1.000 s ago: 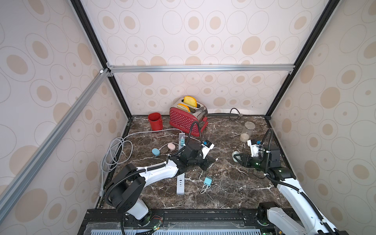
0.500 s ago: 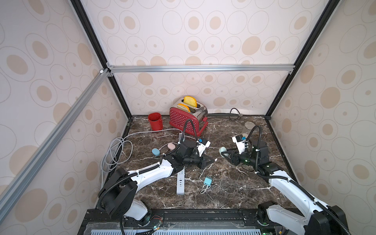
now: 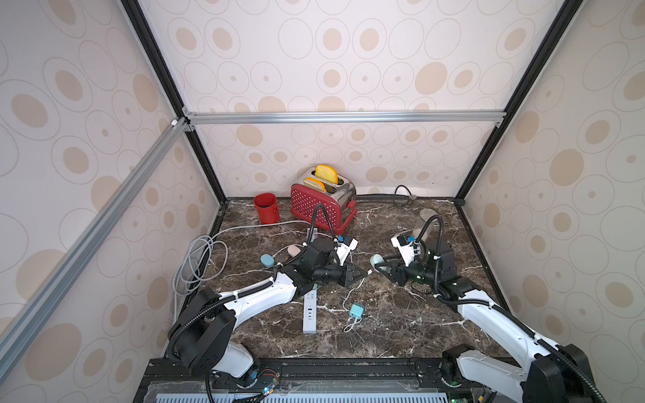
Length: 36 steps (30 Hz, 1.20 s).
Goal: Charge the bluetooth headset
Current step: Insert the charging cable into the bluetooth headset.
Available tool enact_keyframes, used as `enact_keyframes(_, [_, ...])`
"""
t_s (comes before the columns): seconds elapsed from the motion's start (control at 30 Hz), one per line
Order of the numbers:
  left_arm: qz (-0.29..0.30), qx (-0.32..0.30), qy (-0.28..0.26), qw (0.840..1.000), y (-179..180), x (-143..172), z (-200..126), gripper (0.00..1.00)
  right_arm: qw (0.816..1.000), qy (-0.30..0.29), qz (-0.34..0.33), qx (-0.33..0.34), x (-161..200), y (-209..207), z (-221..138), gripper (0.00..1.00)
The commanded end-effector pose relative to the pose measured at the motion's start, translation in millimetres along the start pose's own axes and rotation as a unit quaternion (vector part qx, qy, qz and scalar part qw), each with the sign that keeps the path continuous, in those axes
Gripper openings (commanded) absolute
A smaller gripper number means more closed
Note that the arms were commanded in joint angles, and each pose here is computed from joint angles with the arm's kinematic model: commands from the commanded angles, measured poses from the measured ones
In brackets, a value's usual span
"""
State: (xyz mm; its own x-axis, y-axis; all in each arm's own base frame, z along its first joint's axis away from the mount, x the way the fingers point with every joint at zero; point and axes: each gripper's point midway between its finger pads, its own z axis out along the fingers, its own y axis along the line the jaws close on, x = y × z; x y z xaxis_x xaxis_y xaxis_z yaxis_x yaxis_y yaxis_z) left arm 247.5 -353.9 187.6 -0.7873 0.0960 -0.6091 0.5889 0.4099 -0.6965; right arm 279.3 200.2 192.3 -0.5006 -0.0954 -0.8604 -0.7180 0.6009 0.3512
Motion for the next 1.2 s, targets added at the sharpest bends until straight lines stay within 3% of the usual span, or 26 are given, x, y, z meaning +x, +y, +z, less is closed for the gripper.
enact_keyframes(0.0, [0.000,0.007,-0.028,1.000,-6.5,-13.6,-6.9,0.00,0.999,-0.026,-0.033,-0.021,-16.6,14.2,-5.8,0.18])
enact_keyframes(0.53, [-0.009,0.027,-0.050,0.998,-15.8,-22.4,-10.5,0.00,0.999,-0.014,-0.033,0.003,-5.9,9.1,-7.5,0.19])
enact_keyframes(1.17, [-0.019,0.028,-0.050,0.998,-12.6,-22.6,-6.3,0.00,0.998,-0.036,-0.039,-0.035,-12.1,25.3,-7.3,0.20])
